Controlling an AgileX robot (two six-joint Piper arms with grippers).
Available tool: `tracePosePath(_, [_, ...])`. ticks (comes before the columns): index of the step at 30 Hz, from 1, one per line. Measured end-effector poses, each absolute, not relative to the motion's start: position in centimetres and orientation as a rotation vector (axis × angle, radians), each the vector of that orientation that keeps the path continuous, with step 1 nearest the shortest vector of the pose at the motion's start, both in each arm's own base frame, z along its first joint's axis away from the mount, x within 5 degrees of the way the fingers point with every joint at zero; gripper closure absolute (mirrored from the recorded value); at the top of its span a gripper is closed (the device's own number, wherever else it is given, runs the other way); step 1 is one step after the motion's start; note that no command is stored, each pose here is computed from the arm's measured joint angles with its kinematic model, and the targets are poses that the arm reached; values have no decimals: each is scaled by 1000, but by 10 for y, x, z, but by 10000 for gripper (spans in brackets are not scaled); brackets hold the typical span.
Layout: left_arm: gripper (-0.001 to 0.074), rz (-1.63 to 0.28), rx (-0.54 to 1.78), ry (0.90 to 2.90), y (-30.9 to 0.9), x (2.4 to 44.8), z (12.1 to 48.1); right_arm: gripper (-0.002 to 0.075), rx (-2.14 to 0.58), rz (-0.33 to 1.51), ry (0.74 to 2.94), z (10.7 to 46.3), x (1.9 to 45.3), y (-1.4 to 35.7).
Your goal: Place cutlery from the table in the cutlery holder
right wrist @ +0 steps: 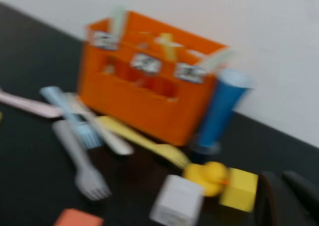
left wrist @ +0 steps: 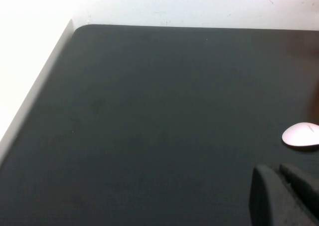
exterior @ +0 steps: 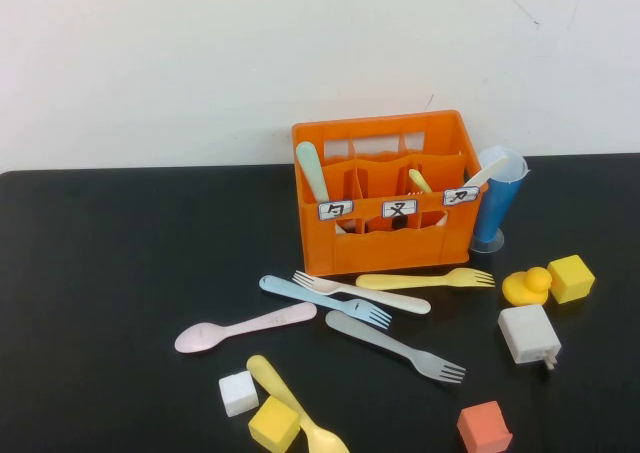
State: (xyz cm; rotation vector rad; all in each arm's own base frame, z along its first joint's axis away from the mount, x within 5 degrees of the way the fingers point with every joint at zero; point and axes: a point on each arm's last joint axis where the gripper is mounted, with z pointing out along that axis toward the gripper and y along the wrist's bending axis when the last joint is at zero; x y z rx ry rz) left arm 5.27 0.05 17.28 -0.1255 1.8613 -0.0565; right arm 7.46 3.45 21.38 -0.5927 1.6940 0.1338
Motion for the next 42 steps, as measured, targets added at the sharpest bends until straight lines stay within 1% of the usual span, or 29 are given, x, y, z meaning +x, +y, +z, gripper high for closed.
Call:
tracePosePath(5, [736, -57, -125, 1861, 0, 53, 173, 727, -382, 1, 1735, 204, 66, 15])
tracePosePath(12, [736, -57, -125, 1861, 0, 53, 173, 727, -55, -117, 1794, 182, 55, -3])
tracePosePath(15, [736, -57, -125, 1861, 0, 53, 173, 727, 22, -171, 1810, 177, 54, -9])
tracePosePath(19, [736, -57, -125, 1861, 0, 53, 173, 728, 40, -207, 1887, 170, 51, -11])
tracePosePath(27, [736, -57, -125, 1861, 0, 53, 173, 728, -88, -302, 1901, 169, 51, -11])
tracePosePath(42, [736, -57, -125, 1861, 0, 53, 173, 728, -96, -308, 1907, 169, 51, -12])
